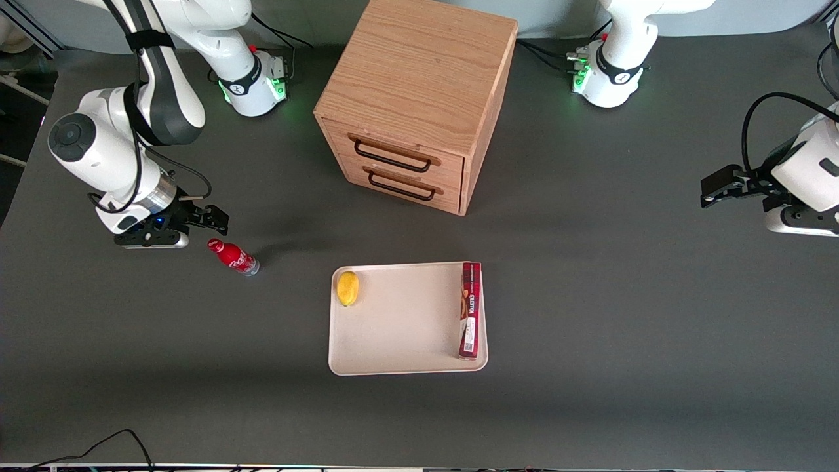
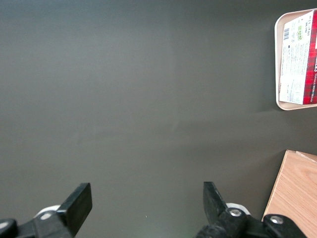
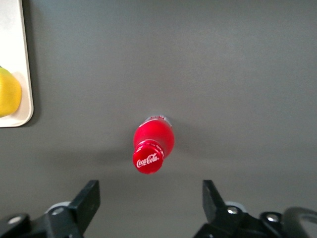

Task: Place coke bottle on tray
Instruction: 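Close the right gripper around the red Coca-Cola bottle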

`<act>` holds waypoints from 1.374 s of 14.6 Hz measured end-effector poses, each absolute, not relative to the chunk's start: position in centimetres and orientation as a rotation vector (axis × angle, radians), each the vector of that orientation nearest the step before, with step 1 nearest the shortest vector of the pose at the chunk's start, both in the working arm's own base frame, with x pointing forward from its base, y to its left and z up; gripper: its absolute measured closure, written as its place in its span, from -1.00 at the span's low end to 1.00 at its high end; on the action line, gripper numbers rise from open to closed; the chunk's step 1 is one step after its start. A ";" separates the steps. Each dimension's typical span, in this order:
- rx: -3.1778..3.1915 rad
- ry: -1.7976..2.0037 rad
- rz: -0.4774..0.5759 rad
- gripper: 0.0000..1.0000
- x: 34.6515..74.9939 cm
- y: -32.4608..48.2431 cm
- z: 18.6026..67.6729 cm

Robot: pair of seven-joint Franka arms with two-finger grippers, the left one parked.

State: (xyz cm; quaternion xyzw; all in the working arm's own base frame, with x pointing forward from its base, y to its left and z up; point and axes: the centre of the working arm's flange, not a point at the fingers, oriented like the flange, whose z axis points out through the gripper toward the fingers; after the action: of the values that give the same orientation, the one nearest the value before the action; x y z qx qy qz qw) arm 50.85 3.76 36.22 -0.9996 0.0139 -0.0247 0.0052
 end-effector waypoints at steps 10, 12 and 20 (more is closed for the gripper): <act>-3.117 0.044 -0.140 -0.40 51.6 3.8 33.2; -3.117 0.042 -0.141 0.12 51.6 3.9 33.3; -3.117 0.041 -0.145 0.37 51.9 3.9 33.8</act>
State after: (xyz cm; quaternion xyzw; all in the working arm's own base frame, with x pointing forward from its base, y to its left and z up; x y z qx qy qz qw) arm 51.94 3.92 33.78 -0.9988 0.0132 -0.0466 0.0106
